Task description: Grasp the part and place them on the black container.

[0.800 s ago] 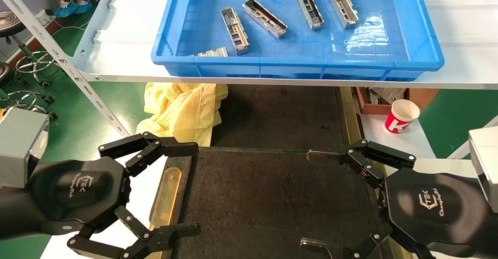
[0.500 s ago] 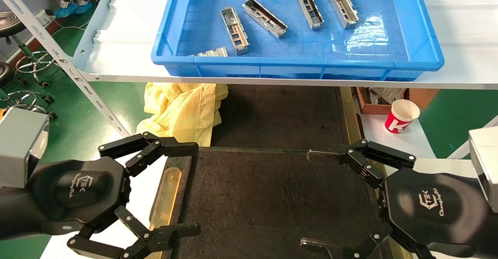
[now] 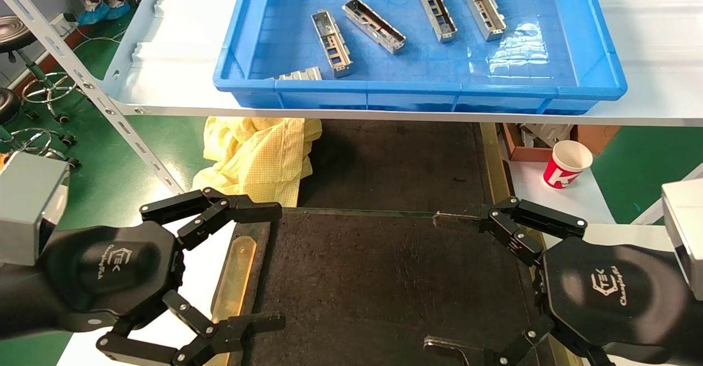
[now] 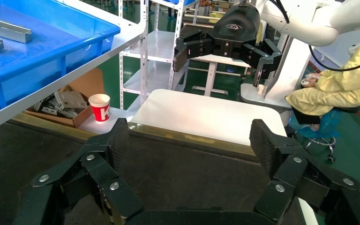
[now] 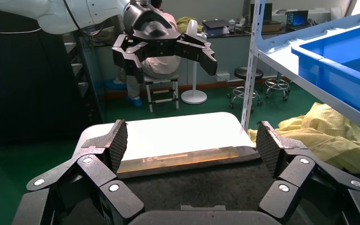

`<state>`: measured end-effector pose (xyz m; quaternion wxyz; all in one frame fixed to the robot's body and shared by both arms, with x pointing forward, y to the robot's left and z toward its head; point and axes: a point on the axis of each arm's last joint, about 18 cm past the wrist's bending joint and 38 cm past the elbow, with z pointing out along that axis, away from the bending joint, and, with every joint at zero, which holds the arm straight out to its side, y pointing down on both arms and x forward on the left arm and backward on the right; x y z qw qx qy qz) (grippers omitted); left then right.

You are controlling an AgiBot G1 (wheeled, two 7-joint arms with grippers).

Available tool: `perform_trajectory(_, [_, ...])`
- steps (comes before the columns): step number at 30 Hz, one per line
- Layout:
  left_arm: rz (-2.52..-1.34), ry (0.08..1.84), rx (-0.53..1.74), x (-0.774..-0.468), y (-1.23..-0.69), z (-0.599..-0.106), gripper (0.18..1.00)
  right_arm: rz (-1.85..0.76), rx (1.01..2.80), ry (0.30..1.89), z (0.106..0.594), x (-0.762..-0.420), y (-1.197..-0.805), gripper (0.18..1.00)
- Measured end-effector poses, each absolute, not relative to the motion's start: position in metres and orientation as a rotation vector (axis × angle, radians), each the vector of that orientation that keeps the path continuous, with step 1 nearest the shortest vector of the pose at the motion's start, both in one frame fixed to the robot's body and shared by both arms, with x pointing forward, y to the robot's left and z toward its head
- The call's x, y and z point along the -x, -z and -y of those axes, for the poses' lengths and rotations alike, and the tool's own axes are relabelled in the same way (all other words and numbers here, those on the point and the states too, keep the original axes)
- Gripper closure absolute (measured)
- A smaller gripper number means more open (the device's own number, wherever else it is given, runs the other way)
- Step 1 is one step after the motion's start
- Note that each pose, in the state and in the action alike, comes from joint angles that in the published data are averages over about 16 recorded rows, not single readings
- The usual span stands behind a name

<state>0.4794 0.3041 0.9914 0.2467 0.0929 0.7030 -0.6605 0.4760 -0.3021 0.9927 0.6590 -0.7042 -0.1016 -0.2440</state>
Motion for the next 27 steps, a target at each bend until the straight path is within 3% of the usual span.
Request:
perform_trajectory(11, [-1.917, 1.801, -0.254, -0.4794, -0.9914, -0.3041, 0.319, 0.230, 1.594, 0.552, 0.3021, -0.4760, -0.9927, 0.178])
perform_trajectory(27, [-1.917, 1.801, -0.254, -0.4794, -0.9914, -0.3041, 0.683, 0.230, 1.594, 0.552, 0.3021, -0.4759, -0.9927, 0.178])
